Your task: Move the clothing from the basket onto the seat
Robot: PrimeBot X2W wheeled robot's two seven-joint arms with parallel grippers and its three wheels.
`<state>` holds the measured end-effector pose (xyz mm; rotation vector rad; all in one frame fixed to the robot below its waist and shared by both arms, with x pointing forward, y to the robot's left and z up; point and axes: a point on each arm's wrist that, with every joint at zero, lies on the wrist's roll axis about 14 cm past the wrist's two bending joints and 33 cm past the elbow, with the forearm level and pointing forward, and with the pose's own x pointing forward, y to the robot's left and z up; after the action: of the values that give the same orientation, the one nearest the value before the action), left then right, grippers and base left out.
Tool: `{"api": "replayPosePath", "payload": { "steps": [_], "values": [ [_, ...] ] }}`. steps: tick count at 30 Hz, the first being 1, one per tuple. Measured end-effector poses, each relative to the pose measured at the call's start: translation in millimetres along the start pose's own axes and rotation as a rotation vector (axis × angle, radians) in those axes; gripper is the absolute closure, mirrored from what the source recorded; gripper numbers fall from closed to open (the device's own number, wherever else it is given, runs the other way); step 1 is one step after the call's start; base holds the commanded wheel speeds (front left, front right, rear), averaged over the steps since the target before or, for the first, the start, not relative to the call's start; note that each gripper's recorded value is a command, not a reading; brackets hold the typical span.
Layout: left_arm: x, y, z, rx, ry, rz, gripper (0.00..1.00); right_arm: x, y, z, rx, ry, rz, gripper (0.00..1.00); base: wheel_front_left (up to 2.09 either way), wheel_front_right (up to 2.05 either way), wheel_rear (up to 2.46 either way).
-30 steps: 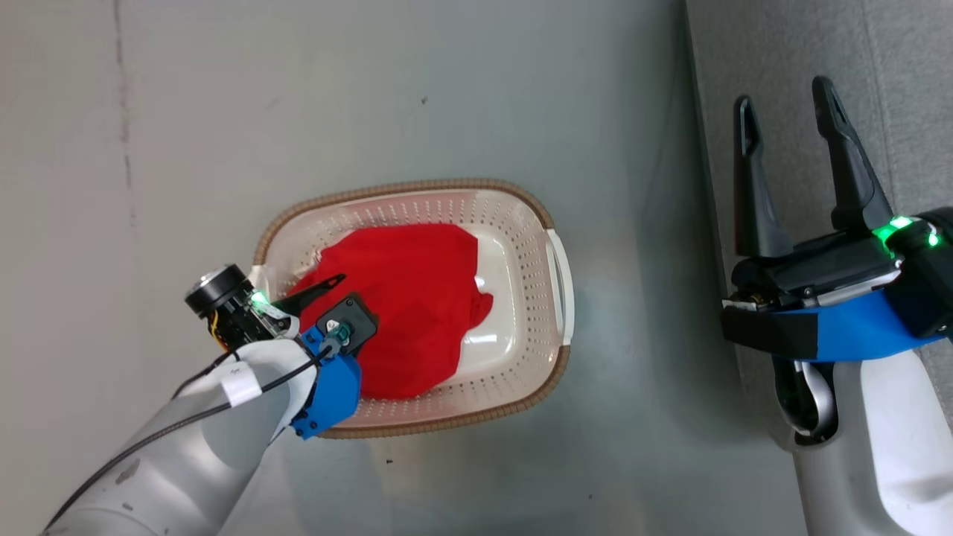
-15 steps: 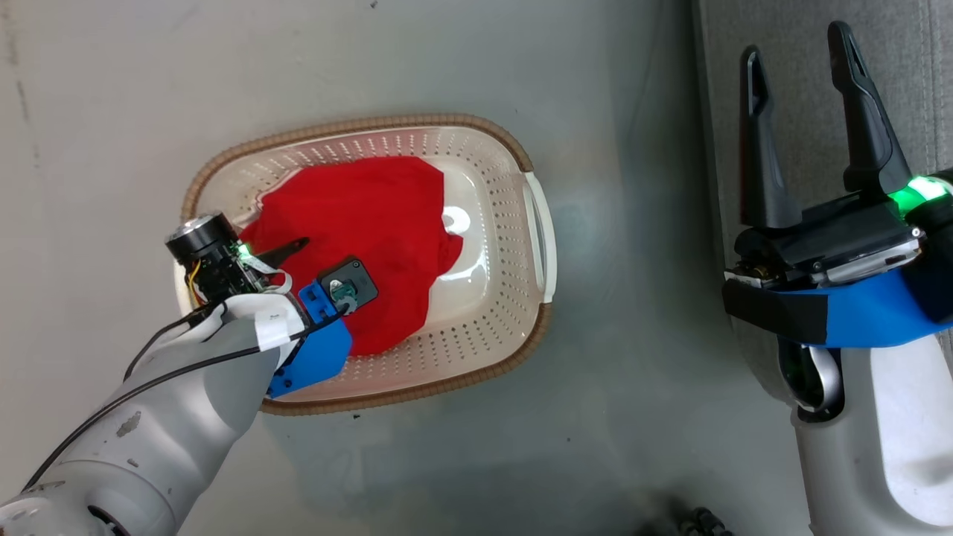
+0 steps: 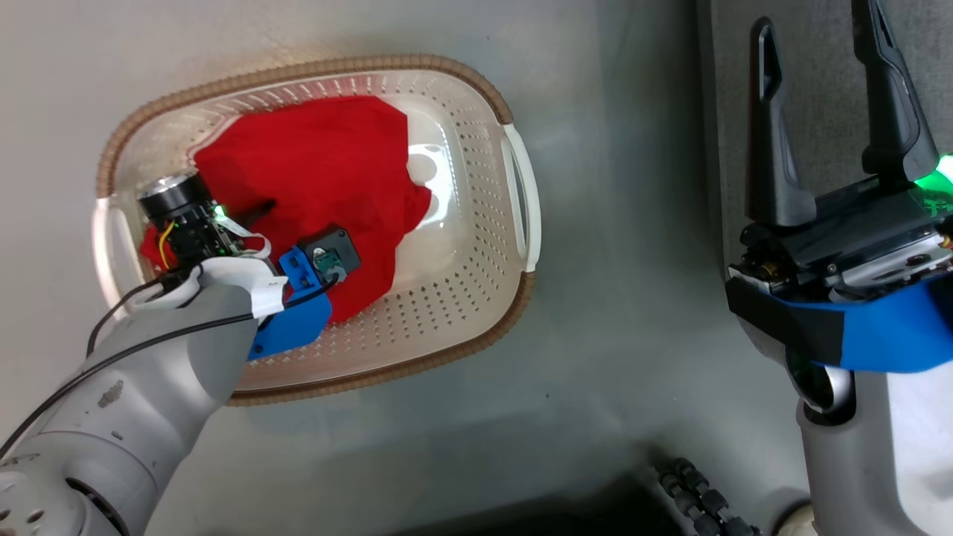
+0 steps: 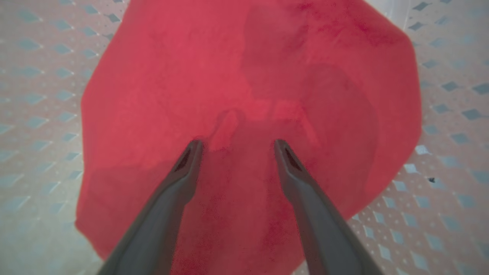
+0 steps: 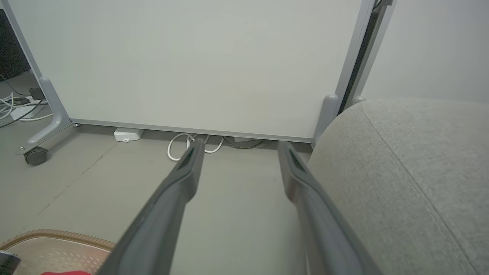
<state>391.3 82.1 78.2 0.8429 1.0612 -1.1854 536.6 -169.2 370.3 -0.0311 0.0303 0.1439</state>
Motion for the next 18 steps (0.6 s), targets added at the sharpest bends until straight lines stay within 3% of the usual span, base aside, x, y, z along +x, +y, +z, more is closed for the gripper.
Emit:
{"api": "replayPosePath", "payload": {
  "steps": [11, 17, 18],
  "values": [
    [36.4, -8.6, -24.8, 0.077, 0.119, -0.053, 0.00, -4.8, 0.2, -14.6, -0.061, 0.016, 0.014, 0.00, 0.00, 0.00, 0.00],
    [44.1, -17.2, -18.8, 0.067, 0.113, -0.075, 0.00, -11.1, 2.9, -16.7, -0.076, 0.025, 0.020, 0.00, 0.00, 0.00, 0.00],
    [44.6, -17.9, -19.2, 0.067, 0.117, -0.076, 0.06, -11.3, 3.2, -15.3, -0.077, 0.021, 0.021, 0.00, 0.00, 0.00, 0.00]
  ]
}}
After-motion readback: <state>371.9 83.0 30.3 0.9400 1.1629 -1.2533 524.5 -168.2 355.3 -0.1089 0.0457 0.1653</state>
